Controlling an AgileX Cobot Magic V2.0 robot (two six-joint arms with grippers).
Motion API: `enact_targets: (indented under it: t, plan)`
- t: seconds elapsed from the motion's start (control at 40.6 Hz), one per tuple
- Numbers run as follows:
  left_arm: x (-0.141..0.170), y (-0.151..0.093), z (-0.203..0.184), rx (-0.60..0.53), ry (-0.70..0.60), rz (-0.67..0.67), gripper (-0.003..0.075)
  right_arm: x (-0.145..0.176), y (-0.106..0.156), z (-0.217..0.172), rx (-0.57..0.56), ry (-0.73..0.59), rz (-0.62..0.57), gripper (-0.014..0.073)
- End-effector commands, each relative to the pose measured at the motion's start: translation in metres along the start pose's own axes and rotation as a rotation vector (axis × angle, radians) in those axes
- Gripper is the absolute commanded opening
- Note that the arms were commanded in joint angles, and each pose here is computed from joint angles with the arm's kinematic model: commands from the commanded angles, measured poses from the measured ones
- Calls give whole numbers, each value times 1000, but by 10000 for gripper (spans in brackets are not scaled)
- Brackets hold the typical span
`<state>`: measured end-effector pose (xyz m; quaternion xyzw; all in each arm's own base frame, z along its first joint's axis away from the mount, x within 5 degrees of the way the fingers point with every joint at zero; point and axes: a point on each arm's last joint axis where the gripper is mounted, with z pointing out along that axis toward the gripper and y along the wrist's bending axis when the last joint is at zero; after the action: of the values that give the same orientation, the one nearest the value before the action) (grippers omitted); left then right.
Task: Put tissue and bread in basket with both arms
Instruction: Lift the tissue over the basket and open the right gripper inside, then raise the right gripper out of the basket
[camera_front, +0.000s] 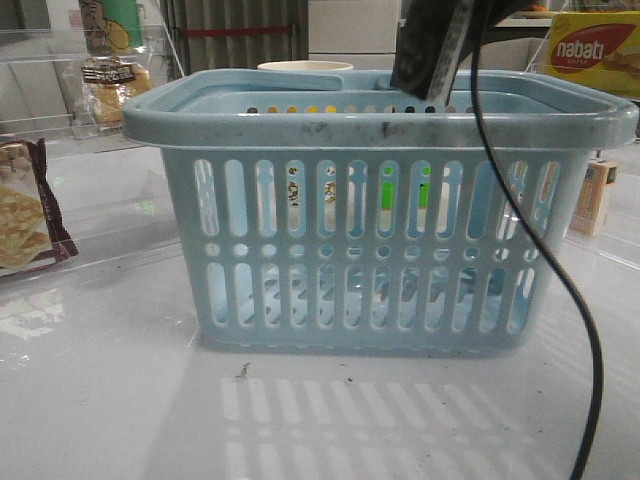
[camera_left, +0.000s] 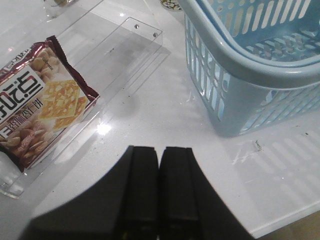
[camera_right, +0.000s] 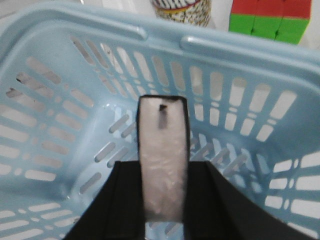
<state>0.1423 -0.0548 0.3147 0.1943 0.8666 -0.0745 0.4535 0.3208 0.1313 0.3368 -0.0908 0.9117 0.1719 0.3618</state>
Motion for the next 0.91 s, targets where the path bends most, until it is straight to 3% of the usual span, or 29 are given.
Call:
enact_targets:
  t: [0.0, 0.099, 0.172, 0.296, 0.345, 0.641, 0.887]
  plan:
    - [-15, 0, -6, -1, -106, -1, 90, -10, 4, -2, -23, -52, 17, 181]
    - [-15, 0, -6, -1, -106, -1, 90, -6, 1, 14, -13, -11, 1, 190]
    - [-15, 0, -6, -1, -106, -1, 90, -4, -1, 22, -9, 10, -25, 255]
    - [-15, 0, -6, -1, -106, -1, 90, -3, -1, 23, -8, 16, -38, 494]
    - [-15, 0, -6, -1, -106, -1, 90, -5, -1, 20, -6, 4, -49, 545]
    - [-15, 0, -6, -1, -106, -1, 90, -8, 10, -47, -23, -109, -237, 549]
    - [-15, 0, -6, -1, -106, -1, 90, 26, 11, -119, -9, -236, -323, 549]
